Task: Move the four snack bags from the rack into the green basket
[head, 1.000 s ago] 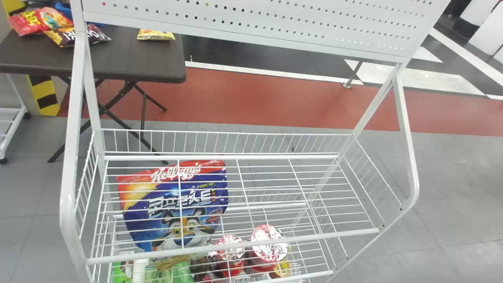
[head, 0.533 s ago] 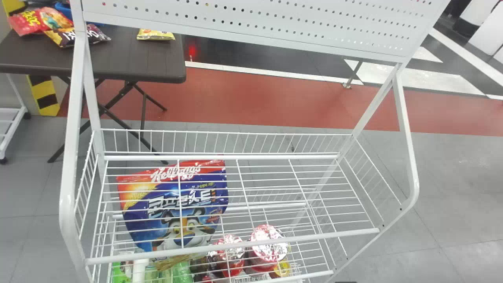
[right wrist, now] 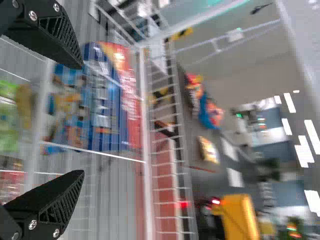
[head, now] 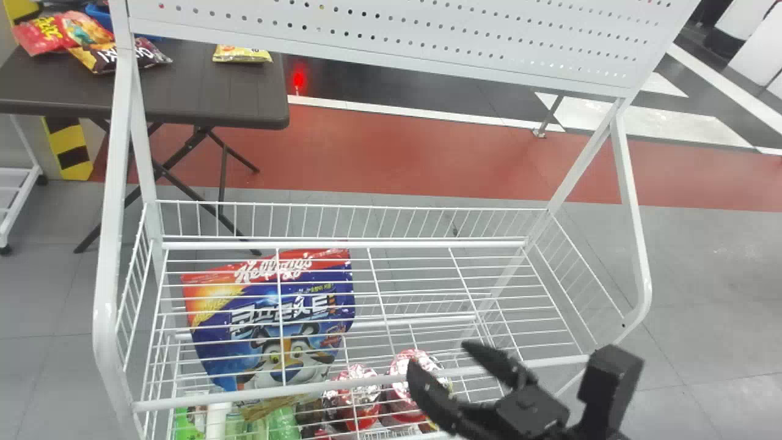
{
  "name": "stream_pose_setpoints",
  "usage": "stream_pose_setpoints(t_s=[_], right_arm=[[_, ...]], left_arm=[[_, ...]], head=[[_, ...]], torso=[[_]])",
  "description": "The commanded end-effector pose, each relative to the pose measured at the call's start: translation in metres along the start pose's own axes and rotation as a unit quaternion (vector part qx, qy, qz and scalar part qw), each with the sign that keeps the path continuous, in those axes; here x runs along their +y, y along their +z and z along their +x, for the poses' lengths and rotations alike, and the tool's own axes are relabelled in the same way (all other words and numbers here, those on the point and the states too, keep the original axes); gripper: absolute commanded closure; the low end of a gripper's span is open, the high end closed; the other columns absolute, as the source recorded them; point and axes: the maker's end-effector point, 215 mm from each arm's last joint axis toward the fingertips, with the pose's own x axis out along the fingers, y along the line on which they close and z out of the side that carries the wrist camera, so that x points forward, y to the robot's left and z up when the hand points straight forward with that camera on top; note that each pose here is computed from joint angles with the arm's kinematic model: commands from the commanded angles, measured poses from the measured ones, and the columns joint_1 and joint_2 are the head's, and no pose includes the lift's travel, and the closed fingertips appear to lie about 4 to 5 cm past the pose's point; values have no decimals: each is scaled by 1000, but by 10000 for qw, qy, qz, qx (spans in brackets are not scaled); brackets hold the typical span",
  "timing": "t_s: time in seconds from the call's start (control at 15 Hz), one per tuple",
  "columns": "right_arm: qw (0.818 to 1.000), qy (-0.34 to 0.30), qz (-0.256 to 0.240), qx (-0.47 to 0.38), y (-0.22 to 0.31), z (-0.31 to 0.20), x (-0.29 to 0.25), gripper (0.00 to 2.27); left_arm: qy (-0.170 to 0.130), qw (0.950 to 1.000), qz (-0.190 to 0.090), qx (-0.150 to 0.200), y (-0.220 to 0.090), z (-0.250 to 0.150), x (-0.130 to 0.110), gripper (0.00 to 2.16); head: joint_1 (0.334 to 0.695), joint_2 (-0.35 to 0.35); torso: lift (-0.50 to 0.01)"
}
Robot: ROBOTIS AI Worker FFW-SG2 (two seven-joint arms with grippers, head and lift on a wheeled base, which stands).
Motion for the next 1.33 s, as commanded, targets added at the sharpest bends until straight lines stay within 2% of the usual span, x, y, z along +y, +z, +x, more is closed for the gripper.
stream_pose_setpoints(t_s=[0.0, 0.13, 0.4, 1.27], right_arm=[[9970, -213, -373, -647, 46, -4, -1, 63], [9936, -603, -623, -730, 57, -5, -8, 63], [9863, -986, -931, -940, 67, -8, -17, 63], [9831, -1003, -1071, -1091, 73, -11, -16, 66]], left_arm=[[-17, 10000, 7, 33, -1, 3, -1, 1787], [-11, 10000, 8, 45, -2, 4, -1, 1787], [-11, 10000, 3, 69, -4, 6, -1, 1787], [-31, 10000, -19, 82, -4, 6, -2, 1787]], head=[[695, -350], [695, -350], [695, -350], [695, -350]], torso=[[0], [0], [0], [0]])
